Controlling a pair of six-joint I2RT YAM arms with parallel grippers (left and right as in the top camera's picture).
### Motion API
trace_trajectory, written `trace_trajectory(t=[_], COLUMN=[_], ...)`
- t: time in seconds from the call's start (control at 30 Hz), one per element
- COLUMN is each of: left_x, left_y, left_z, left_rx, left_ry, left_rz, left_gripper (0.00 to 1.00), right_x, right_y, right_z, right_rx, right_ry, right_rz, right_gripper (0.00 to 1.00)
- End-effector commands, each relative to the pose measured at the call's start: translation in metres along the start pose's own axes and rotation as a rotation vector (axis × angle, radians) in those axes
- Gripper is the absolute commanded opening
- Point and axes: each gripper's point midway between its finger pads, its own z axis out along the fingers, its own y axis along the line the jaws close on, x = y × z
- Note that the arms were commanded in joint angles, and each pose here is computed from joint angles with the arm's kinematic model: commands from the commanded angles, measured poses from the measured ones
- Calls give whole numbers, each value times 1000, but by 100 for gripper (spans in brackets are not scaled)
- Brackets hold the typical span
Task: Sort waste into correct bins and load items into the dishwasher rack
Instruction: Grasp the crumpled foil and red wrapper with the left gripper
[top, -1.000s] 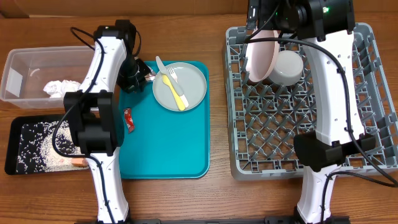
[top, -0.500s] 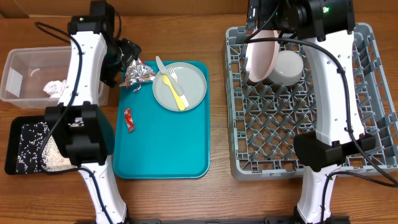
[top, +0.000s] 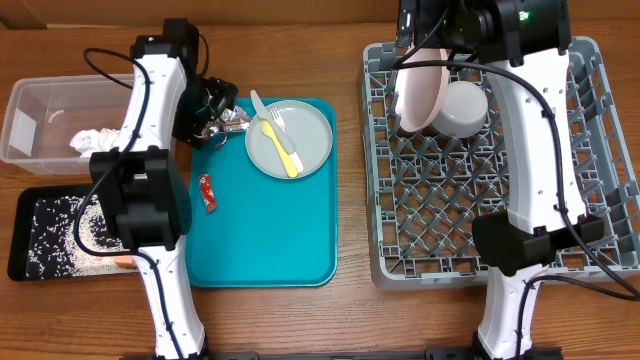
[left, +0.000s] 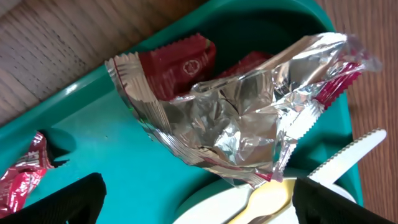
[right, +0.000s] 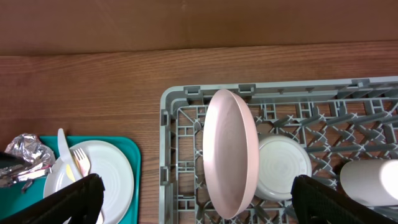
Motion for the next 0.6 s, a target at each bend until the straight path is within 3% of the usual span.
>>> trace_trajectory(t=[0.0, 0.57], left_x=[0, -10], left_y=[0, 22], left_z=[2, 28], left_rx=[-24, -105], left_ry=[-35, -109], left_rz=[-39, -138], left_gripper=[96, 93], right_x=[-1, -1], right_y=[-1, -1], right_z=[2, 2], right_rx=[9, 9], right_ry=[-3, -3], right_rz=[-2, -2], right_gripper=[100, 100])
